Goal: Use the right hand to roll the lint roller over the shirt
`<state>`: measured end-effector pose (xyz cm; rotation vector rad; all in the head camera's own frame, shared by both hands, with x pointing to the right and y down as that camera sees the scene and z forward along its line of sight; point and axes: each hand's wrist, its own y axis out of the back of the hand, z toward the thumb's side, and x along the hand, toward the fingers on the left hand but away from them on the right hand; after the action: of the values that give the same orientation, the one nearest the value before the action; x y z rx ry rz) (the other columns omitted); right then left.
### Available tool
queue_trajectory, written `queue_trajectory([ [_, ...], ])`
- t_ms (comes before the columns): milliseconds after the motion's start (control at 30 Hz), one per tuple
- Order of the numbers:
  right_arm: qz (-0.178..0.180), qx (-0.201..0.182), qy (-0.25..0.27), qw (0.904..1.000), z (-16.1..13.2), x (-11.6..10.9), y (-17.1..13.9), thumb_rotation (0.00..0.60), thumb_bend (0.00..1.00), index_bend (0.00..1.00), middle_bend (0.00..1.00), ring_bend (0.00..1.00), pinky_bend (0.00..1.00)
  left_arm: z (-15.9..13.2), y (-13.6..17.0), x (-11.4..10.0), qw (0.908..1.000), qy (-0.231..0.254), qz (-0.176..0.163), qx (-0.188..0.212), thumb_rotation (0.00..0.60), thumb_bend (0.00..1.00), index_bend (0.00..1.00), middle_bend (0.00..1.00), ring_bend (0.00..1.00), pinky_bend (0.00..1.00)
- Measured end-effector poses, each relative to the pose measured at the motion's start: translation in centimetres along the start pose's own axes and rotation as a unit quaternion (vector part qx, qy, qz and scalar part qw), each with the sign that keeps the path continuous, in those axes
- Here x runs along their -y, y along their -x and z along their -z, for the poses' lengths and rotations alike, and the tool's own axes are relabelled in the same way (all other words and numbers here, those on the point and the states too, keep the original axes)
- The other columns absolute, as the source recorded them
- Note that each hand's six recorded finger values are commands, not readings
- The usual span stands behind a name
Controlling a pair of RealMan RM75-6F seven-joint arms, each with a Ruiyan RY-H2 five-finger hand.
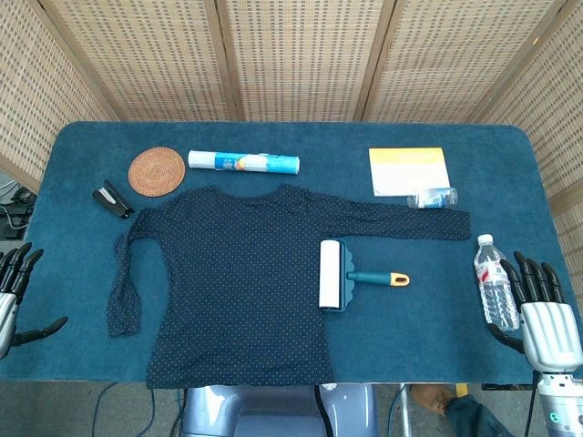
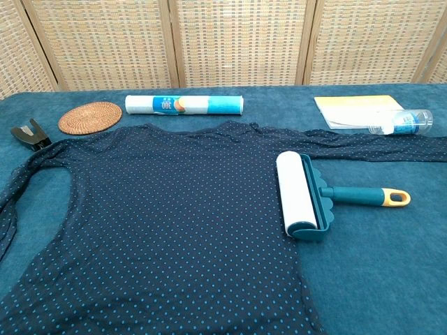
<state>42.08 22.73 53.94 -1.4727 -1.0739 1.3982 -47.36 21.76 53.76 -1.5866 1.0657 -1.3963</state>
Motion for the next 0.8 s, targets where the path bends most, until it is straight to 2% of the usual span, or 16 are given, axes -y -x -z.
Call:
queue_trajectory([
  [167, -0.011, -0.002, 0.004, 0.9999, -0.1, 0.3, 0.1, 0.6, 0.0, 0.0, 0.0, 0.0, 0.0, -0.1, 0.1, 0.0, 1.0, -0.003, -0.004, 0.0, 0.6, 0.0, 0.0, 0.0, 0.0, 0.0],
  [200, -0.014, -0.003, 0.005, 0.9999, -0.2, 0.4, 0.2, 0.6, 0.0, 0.0, 0.01, 0.03, 0.0, -0.1, 0.1, 0.0, 1.0, -0.004, -0.006, 0.0, 0.6, 0.0, 0.0, 0.0, 0.0, 0.0],
  [233, -0.018, -0.006, 0.004, 0.9998, -0.4, 0.5, 0.4, 0.6, 0.0, 0.0, 0.05, 0.09, 0.0, -0.1, 0.0, 0.0, 1.0, -0.004, -0.007, 0.0, 0.6, 0.0, 0.0, 0.0, 0.0, 0.0],
  [267, -0.023, -0.01, 0.002, 0.9997, -0.6, 0.6, 0.7, 0.6, 0.0, 0.0, 0.17, 0.24, 0.06, -0.2, 0.0, 0.0, 1.0, -0.005, -0.007, 0.001, 0.6, 0.0, 0.0, 0.0, 0.0, 0.0],
  [300, -0.027, -0.015, -0.001, 0.9995, -0.8, 0.7, 1.0, 0.6, 0.0, 0.0, 0.34, 0.44, 0.19, -0.2, 0.0, 0.1, 1.0, -0.005, -0.007, 0.001, 0.6, 0.0, 0.0, 0.0, 0.0, 0.0],
  [333, -0.03, -0.021, -0.005, 0.9993, -1.2, 0.7, 1.5, 0.6, 0.0, 0.0, 0.47, 0.57, 0.32, -0.3, -0.1, 0.1, 1.0, -0.006, -0.007, 0.002, 0.6, 0.0, 0.0, 0.0, 0.0, 0.0],
  [367, -0.036, -0.032, -0.009, 0.9988, -1.7, 0.8, 2.3, 0.6, 0.0, 0.0, 0.63, 0.72, 0.54, -0.5, -0.2, 0.3, 1.0, -0.006, -0.006, 0.004, 0.6, 0.0, 0.0, 0.0, 0.0, 0.0],
  [400, -0.043, -0.04, -0.01, 0.9982, -2.2, 1.0, 2.9, 0.6, 0.0, 0.0, 0.74, 0.82, 0.71, -0.6, -0.2, 0.4, 0.9999, -0.005, -0.006, 0.006, 0.6, 0.0, 0.0, 0.0, 0.0, 0.0],
  [500, -0.079, -0.069, -0.003, 0.9945, -4.0, 1.8, 4.9, 0.6, 0.0, 0.0, 0.9, 0.95, 0.96, -0.7, -0.5, 0.6, 0.9999, -0.004, -0.005, 0.009, 0.6, 0.0, 0.0, 0.0, 0.0, 0.0],
  [567, -0.112, -0.088, 0.002, 0.9898, -5.6, 2.5, 6.4, 0.6, 0.0, 0.0, 0.95, 0.99, 1.0, -0.5, -0.7, 0.9, 0.9999, -0.007, -0.003, 0.007, 0.6, 0.0, 0.0, 0.0, 0.0, 0.0],
  [667, -0.151, -0.117, 0.0, 0.9815, -8.4, 3.4, 9.1, 0.6, 0.0, 0.05, 0.98, 1.0, 1.0, -0.3, -1.1, 1.2, 0.9999, -0.013, -0.003, 0.001, 0.6, 0.0, 0.0, 0.0, 0.0, 0.0],
  [800, -0.172, -0.13, -0.016, 0.9764, -11.3, 4.3, 11.5, 0.6, 0.01, 0.15, 1.0, 1.0, 1.0, -0.1, -1.3, 1.5, 0.9999, -0.014, 0.002, -0.003, 0.6, 0.0, 0.0, 0.0, 0.0, 0.0],
])
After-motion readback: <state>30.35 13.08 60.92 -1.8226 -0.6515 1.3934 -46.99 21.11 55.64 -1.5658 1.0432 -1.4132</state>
